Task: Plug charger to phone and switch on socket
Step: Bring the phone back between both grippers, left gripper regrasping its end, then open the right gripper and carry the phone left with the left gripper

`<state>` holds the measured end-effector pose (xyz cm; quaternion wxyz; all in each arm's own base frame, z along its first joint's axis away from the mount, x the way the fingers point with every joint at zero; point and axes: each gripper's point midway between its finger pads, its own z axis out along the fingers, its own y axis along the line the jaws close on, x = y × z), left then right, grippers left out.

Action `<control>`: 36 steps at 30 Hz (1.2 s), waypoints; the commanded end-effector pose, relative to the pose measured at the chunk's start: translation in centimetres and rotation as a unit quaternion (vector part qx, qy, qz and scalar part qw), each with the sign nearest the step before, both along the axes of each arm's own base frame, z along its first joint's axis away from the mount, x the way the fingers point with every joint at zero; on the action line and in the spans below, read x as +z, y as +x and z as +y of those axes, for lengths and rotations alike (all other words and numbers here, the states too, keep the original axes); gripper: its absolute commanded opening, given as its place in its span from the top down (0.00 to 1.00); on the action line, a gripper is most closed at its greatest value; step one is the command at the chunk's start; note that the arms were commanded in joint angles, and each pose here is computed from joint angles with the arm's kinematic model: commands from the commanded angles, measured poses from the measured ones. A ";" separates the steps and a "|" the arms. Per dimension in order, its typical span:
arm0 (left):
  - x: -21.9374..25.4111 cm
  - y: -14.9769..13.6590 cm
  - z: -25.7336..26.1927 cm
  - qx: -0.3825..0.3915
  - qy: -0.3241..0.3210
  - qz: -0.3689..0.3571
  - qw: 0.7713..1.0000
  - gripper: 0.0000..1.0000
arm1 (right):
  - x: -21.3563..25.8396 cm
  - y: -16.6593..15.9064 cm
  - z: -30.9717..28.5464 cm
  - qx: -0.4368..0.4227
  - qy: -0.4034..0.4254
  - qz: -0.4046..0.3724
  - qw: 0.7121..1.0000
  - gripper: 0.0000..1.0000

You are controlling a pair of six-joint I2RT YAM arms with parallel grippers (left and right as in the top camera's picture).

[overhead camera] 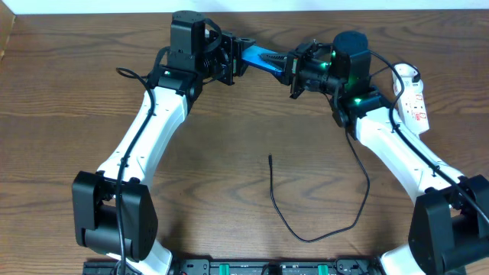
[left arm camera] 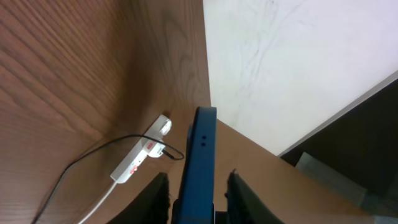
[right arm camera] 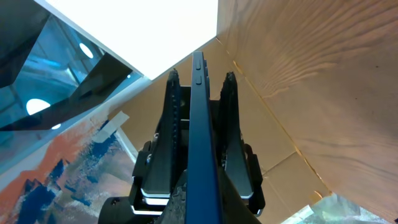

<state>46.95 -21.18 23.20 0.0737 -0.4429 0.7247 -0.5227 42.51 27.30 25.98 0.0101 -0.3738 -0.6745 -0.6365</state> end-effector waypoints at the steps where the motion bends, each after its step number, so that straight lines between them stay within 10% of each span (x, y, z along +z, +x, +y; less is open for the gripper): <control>1: 1.6 0.0 0.1 0.001 0.001 -0.023 1.000 0.78 | 1.0 -0.3 0.9 0.005 0.006 -0.010 1.000 0.99; 3: 1.6 0.0 0.1 0.001 0.001 -0.023 1.000 0.92 | 1.0 -0.3 0.9 0.004 0.006 -0.010 1.000 0.99; 12: 1.5 0.2 0.3 0.008 0.011 -0.029 0.999 0.93 | 1.0 -0.3 0.9 0.004 0.006 -0.010 1.000 0.96; 21: 1.5 0.7 1.3 0.017 0.013 -0.031 0.999 0.93 | 2.2 -0.1 0.9 0.015 -0.016 -0.096 0.995 0.03; 36: 3.7 0.4 9.1 -0.036 -0.065 -0.046 0.996 0.93 | 3.2 0.8 -3.9 0.070 -0.099 -0.315 0.941 0.01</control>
